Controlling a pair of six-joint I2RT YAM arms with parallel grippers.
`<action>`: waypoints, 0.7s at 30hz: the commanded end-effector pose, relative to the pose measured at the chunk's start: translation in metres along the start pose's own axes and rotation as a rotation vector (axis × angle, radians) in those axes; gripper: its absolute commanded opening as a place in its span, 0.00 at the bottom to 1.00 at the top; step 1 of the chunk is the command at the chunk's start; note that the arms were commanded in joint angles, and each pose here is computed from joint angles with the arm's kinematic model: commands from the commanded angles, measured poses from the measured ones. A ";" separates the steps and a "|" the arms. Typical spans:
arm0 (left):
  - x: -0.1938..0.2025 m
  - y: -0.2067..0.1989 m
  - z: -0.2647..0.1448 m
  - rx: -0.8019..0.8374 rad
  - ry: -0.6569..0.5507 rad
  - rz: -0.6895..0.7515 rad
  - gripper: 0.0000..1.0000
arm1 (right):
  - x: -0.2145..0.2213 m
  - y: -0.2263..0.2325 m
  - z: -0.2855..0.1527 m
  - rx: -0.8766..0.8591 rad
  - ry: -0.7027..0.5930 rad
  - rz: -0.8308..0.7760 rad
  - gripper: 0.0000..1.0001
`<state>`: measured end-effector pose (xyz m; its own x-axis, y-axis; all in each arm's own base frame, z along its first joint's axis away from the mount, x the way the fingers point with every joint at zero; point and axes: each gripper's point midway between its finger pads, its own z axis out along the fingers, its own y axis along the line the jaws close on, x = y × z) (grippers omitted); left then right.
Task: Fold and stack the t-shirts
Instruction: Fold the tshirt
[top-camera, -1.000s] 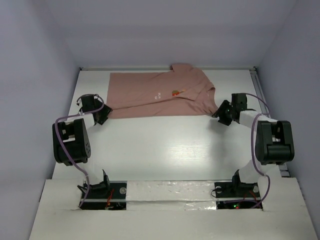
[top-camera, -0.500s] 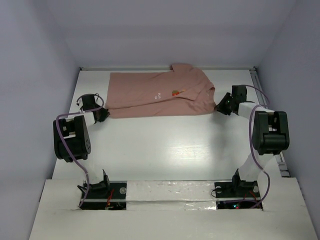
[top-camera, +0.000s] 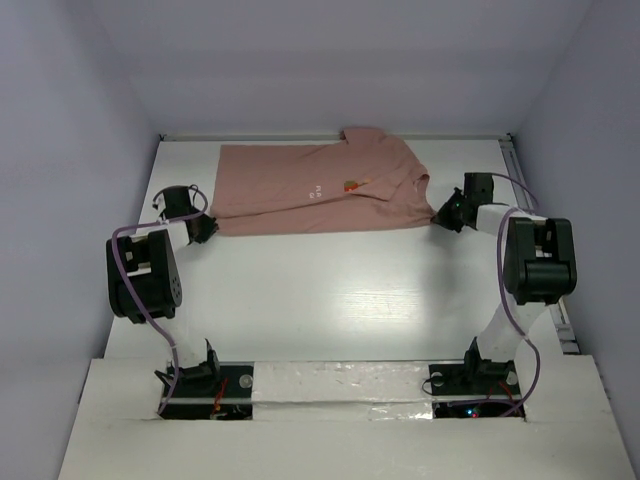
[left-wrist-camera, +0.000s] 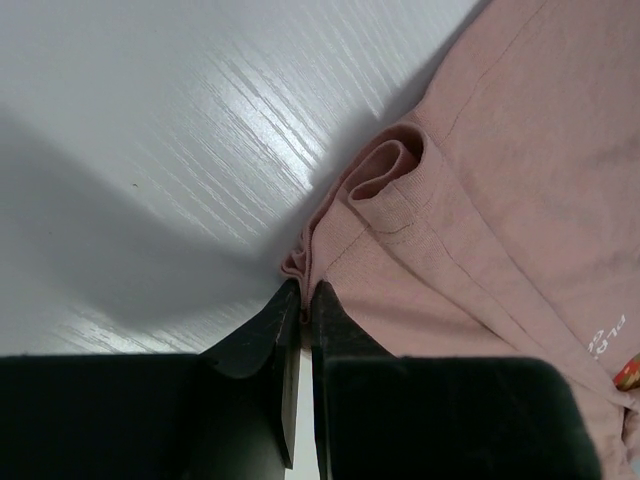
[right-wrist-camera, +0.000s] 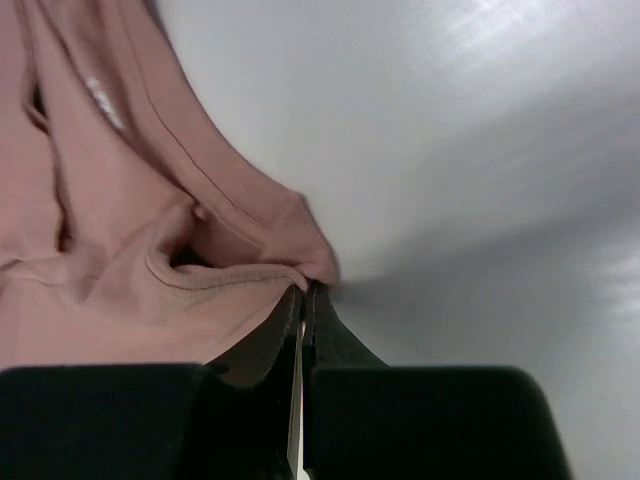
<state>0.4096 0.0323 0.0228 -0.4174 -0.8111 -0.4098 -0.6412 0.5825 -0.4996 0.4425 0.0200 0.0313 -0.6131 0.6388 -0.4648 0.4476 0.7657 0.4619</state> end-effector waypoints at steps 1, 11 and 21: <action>0.017 0.044 -0.011 -0.158 0.033 0.051 0.00 | 0.007 -0.033 -0.018 0.077 -0.031 0.036 0.00; 0.059 0.075 -0.046 -0.168 0.118 0.044 0.00 | 0.052 -0.095 -0.101 0.198 -0.025 0.131 0.00; 0.094 0.091 -0.111 -0.150 0.148 -0.027 0.54 | 0.090 -0.125 -0.170 0.265 -0.021 0.335 0.33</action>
<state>0.2667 0.0041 0.0235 -0.5051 -0.8036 -0.3147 -0.6904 0.5951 -0.4114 0.2413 -0.0294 0.0615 -0.4195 0.8266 -0.3751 0.7160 0.5553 0.4230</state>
